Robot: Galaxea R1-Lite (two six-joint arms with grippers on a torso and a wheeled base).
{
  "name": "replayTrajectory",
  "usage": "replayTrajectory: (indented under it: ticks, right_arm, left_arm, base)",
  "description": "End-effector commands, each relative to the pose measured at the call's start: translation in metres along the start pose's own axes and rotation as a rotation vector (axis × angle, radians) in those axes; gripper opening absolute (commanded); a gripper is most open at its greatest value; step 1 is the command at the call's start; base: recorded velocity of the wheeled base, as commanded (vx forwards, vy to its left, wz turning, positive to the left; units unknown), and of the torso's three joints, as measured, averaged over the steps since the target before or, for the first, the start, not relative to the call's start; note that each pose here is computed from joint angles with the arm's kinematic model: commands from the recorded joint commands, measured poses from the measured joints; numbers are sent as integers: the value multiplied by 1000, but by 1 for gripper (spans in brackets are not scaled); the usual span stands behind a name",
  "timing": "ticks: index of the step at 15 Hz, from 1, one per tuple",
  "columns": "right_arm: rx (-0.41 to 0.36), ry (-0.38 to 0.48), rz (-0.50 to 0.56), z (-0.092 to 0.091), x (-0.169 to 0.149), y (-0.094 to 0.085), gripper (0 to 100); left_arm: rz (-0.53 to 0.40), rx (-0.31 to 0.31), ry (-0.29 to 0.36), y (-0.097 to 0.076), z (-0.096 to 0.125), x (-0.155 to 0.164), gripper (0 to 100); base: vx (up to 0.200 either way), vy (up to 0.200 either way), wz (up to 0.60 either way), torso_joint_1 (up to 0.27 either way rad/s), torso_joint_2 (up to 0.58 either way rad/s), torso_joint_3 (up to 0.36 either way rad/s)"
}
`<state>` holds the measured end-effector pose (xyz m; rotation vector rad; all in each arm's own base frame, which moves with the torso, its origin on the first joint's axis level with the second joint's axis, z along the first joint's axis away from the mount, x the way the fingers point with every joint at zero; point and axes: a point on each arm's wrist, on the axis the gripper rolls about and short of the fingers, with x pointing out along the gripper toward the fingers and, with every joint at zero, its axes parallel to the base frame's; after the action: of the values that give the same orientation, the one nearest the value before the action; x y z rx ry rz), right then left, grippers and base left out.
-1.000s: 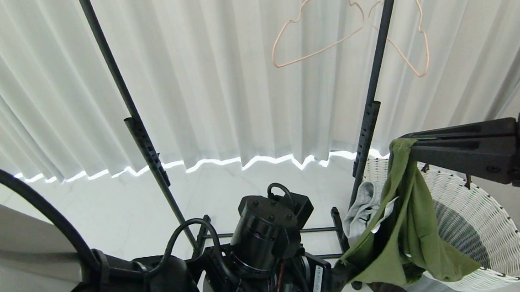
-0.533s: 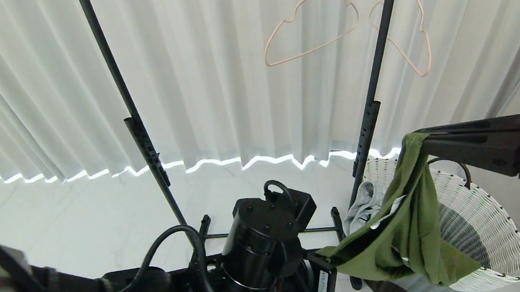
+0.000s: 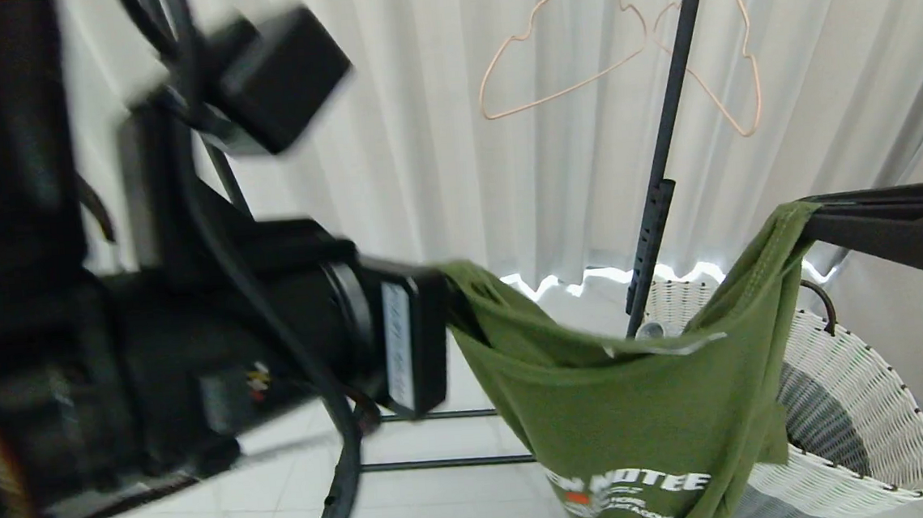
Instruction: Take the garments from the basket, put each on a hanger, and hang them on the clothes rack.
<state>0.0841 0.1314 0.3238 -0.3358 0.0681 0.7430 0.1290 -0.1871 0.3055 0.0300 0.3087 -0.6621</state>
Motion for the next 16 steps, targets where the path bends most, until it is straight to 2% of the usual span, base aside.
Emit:
replayTrajectory:
  ticks: [1,3,4,5,7,9,11,13,14,16]
  right_arm:
    - [17,-50,-17,5,-2,-2,0]
    - [39,-110,-67,14,4,-4,0]
    - [40,-111,-68,14,5,-4,0]
    - [56,-184,-90,31,14,-5,0]
    - [52,-234,-105,50,25,-6,0]
    - [32,-265,-132,62,23,-12,0]
    - [21,-283,-142,64,14,-16,0]
    - [8,-282,-159,64,-1,-21,0]
    - [0,-252,-173,60,-12,-24,0]
    - [-19,-221,-176,57,-39,-32,0]
  left_arm:
    - [138,20,-187,12,51,-55,0]
    - [233,119,-199,14,55,-59,0]
    - [236,121,-199,15,55,-59,0]
    - [306,170,-202,17,56,-64,0]
    - [334,182,-222,14,60,-69,0]
    - [246,194,-251,2,60,-86,0]
    - [138,234,-263,-11,55,-98,0]
    - [136,258,-268,-12,56,-99,0]
    - [139,274,-281,-14,58,-97,0]
    - [155,279,-342,-20,66,-88,0]
  base:
    - [0,0,0,0,0,0]
    - [0,0,0,0,0,0]
    - [0,0,0,0,0,0]
    - [0,0,0,0,0,0]
    - [0,0,0,0,0,0]
    - [0,0,0,0,0,0]
    - [0,0,0,0,0,0]
    - [0,0,0,0,0,0]
    - [0,0,0,0,0,0]
    - [0,0,0,0,0,0]
